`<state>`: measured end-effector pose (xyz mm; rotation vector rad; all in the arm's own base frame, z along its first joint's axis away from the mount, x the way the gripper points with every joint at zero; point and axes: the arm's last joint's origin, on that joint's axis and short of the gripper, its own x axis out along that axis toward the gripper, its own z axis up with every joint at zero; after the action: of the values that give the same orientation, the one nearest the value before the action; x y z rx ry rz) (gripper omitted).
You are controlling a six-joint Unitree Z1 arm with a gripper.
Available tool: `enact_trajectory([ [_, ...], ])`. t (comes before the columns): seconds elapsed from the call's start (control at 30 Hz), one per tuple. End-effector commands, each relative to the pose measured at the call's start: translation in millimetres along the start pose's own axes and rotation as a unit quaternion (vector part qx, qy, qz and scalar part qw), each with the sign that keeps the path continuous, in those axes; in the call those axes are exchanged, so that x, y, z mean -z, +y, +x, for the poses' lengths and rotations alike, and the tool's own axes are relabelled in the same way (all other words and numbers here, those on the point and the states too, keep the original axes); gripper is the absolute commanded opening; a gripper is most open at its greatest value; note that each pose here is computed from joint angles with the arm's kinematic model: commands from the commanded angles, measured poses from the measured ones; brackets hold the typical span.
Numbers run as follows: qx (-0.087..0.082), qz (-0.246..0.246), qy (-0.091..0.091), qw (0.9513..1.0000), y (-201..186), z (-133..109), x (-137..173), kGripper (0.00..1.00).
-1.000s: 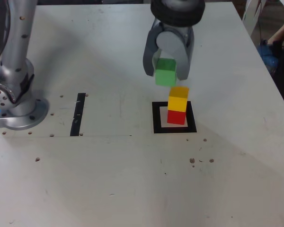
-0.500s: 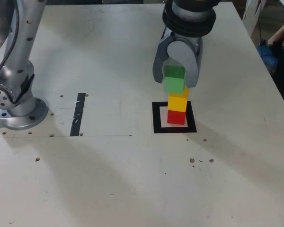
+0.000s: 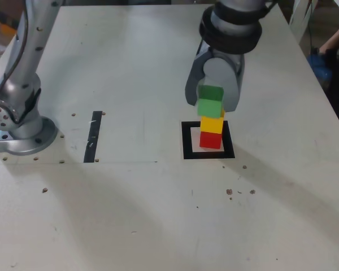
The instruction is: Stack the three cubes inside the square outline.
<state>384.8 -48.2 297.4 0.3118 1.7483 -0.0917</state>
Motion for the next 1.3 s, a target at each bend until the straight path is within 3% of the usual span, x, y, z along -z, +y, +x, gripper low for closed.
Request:
enact_trajectory([
  [0.0, -0.003, 0.003, -0.001, 1.0, 0.2, -1.0, -1.6, 0.43],
  [0.23, -0.011, 0.004, -0.003, 0.9999, 1.1, -0.4, -3.6, 0.5],
  [0.5, -0.011, 0.005, 0.002, 0.9999, 1.1, 1.2, -2.8, 0.78],
  [0.83, -0.022, -0.003, 0.003, 0.9998, 5.2, -5.5, 8.1, 0.97],
  [1.1, -0.036, -0.007, -0.028, 0.9989, 3.1, -41.1, 85.5, 0.99],
  [1.27, -0.028, -0.024, -0.015, 0.9992, -5.3, -34.3, 149.8, 0.99],
])
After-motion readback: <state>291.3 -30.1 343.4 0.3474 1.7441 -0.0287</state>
